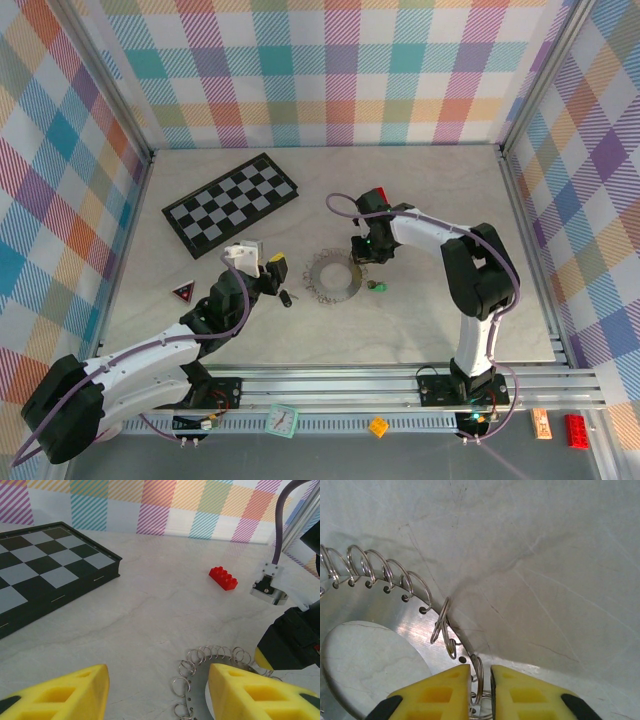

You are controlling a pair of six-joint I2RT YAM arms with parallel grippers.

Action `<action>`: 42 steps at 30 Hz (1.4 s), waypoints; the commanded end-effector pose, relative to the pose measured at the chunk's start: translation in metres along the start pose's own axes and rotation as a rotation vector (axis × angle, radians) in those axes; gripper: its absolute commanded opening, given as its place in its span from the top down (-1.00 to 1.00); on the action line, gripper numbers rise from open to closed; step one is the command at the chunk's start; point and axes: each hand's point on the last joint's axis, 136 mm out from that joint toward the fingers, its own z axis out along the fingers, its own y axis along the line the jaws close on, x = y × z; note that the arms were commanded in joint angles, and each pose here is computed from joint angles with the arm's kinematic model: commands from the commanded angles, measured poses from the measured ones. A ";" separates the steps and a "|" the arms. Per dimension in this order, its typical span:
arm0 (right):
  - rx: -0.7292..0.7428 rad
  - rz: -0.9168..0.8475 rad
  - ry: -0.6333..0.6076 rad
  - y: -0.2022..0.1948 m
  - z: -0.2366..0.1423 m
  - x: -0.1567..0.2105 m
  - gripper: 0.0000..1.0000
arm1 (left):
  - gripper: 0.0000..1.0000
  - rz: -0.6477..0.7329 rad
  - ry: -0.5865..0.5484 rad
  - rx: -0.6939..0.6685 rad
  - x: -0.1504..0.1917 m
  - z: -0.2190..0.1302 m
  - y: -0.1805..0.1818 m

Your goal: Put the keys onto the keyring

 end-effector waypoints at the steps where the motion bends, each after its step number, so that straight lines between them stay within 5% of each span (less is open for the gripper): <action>1: -0.017 0.010 0.010 0.003 0.000 -0.005 0.68 | -0.08 -0.027 -0.052 -0.007 -0.018 -0.001 0.000; 19: -0.017 0.014 0.037 0.001 0.004 -0.004 0.73 | -0.07 -0.025 -0.054 -0.005 -0.019 -0.001 -0.001; 25: -0.029 0.000 0.017 0.005 -0.003 -0.008 0.91 | -0.07 -0.020 -0.054 -0.005 -0.020 -0.001 -0.001; 42: -0.175 -0.322 -0.227 0.048 -0.100 -0.014 1.00 | -0.07 0.102 -0.101 0.018 -0.041 -0.015 -0.005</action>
